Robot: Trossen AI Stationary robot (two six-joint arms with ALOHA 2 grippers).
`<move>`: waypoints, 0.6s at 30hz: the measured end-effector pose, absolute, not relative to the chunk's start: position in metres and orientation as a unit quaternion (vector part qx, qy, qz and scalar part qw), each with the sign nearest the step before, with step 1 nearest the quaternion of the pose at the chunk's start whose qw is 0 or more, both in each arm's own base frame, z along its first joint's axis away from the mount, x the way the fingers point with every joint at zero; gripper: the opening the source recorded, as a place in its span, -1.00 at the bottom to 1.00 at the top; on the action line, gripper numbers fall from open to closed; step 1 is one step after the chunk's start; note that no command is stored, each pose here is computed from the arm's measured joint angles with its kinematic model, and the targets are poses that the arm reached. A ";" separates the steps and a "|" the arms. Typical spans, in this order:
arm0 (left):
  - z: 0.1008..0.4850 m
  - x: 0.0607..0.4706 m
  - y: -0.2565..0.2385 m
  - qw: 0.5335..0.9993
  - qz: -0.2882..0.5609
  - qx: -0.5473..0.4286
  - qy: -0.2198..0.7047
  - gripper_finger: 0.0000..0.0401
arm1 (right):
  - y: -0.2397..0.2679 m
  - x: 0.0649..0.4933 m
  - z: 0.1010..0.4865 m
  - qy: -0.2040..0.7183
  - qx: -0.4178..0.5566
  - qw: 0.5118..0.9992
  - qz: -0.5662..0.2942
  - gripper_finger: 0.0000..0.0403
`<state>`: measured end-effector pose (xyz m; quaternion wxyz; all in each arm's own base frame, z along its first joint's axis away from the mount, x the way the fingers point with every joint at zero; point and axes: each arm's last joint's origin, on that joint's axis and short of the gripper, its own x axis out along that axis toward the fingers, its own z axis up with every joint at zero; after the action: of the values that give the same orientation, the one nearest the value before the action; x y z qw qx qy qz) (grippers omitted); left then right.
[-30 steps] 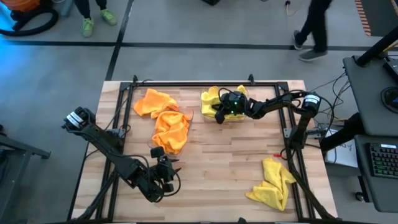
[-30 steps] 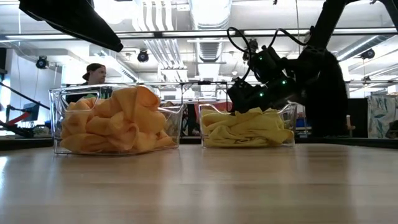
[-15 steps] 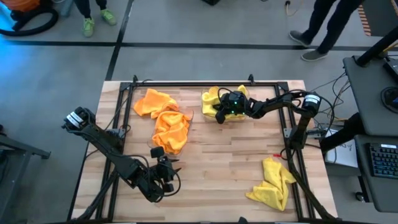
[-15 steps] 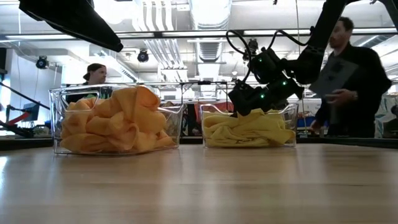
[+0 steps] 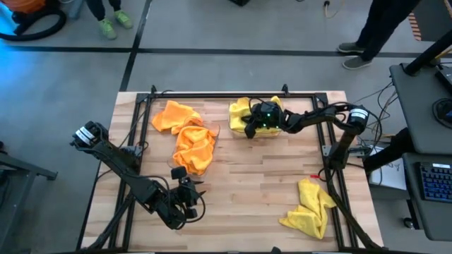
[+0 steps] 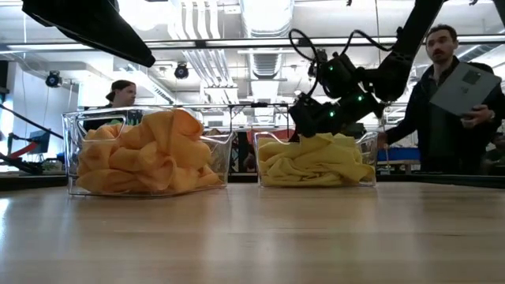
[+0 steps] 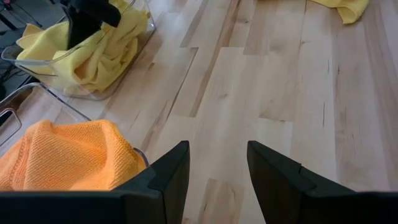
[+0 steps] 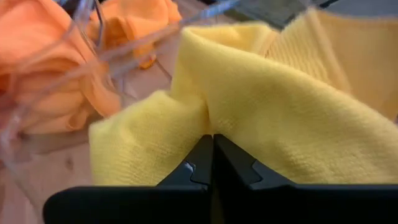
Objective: Sort microfiber towel by color & place in baskets
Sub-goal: Put the yellow microfiber towel into the right transparent bin
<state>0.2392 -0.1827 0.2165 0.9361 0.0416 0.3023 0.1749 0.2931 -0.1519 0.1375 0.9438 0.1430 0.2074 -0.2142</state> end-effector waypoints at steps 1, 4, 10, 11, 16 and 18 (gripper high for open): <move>0.217 0.239 -0.183 0.936 0.175 0.041 0.302 -0.27 | -0.152 0.293 0.141 0.204 0.142 0.945 -0.214 -0.95; 0.216 0.239 -0.183 0.936 0.175 0.040 0.302 -0.27 | -0.150 0.290 0.151 0.198 0.140 0.946 -0.215 -0.95; 0.216 0.239 -0.183 0.936 0.175 0.040 0.302 -0.27 | -0.146 0.281 0.170 0.206 0.142 0.944 -0.217 -0.95; 0.217 0.239 -0.183 0.936 0.175 0.040 0.302 -0.27 | -0.145 0.280 0.173 0.208 0.140 0.942 -0.222 -0.95; 0.217 0.239 -0.183 0.936 0.175 0.040 0.302 -0.27 | -0.144 0.271 0.188 0.209 0.103 0.935 -0.266 -0.95; 0.216 0.239 -0.183 0.936 0.176 0.040 0.302 -0.27 | -0.145 0.269 0.192 0.205 0.088 0.933 -0.283 -0.95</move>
<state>0.2392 -0.1826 0.2165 0.9362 0.0399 0.3020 0.1755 0.2694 -0.1447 0.1917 0.9327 0.0884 0.2054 -0.2828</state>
